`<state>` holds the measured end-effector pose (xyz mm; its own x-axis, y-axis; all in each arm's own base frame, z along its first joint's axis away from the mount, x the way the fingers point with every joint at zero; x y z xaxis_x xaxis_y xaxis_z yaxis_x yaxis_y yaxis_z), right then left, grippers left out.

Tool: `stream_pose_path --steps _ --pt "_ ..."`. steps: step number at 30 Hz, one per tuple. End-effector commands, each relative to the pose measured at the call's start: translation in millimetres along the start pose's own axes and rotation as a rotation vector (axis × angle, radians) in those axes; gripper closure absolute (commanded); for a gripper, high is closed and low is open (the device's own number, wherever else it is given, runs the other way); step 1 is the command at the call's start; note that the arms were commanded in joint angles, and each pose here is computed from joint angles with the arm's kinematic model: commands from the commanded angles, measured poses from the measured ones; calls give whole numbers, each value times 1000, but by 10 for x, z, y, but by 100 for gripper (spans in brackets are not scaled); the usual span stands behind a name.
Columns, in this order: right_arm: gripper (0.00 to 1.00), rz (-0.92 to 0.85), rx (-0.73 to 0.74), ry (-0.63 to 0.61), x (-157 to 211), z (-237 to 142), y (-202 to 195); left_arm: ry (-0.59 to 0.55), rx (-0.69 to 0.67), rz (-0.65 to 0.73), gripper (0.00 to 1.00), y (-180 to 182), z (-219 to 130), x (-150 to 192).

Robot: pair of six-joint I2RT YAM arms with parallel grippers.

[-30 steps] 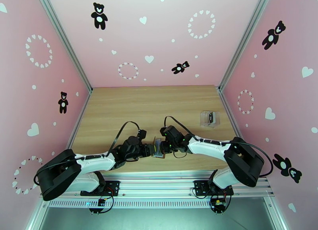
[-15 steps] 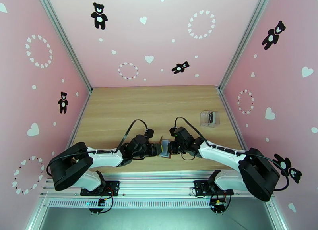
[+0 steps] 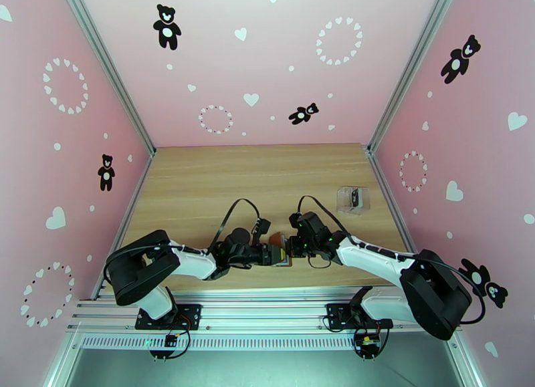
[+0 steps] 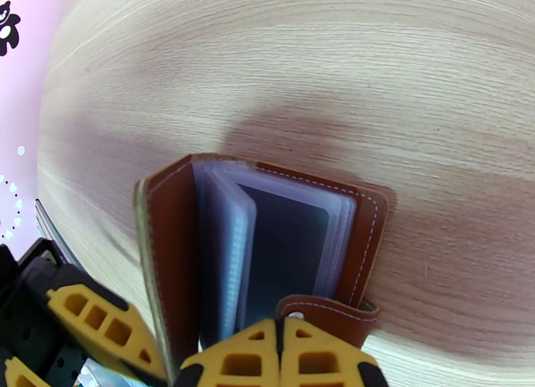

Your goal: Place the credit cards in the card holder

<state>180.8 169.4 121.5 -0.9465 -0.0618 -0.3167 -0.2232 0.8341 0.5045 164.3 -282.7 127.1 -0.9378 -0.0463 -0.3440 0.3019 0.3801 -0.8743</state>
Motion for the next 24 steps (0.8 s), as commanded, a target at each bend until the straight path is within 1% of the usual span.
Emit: stream_pose_path --steps 1,4,6,10,13,15,18,20,24 --pt "100 9 49 17 33 -59 -35 -30 -92 -1 77 50 95 -62" --pt "100 13 117 7 36 -180 -47 -5 -135 -50 84 203 202 -28" --pt "100 5 152 -11 30 -278 -45 10 -131 -79 86 294 280 5" --pt "100 -10 164 -23 34 -394 -19 38 -129 -114 89 419 396 47" --pt "100 -19 137 -47 4 -454 29 59 -187 -132 93 523 439 85" --pt "100 -31 89 -63 -32 -473 88 57 -206 -129 93 536 420 95" --pt "100 -41 60 -63 -106 -468 160 53 -233 -116 93 518 358 102" --pt "100 -42 53 -48 -150 -422 185 50 -241 -107 93 493 318 99" --pt "100 -25 44 -6 -185 -267 179 39 -207 -89 93 404 259 84"
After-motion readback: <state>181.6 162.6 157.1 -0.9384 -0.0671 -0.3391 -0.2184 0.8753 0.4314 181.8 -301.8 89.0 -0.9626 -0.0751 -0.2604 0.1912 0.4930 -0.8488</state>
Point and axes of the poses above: each hand's point on the last joint's axis, 136 mm out from that joint toward the fingers, its own z axis out along the fingers, its own y axis along the line the jaws close on, x = y × z, the point moved 10 cm from there along -z, back along the fingers, and after that the axes turned 2 degrees about -z, right-handed, at the moved point
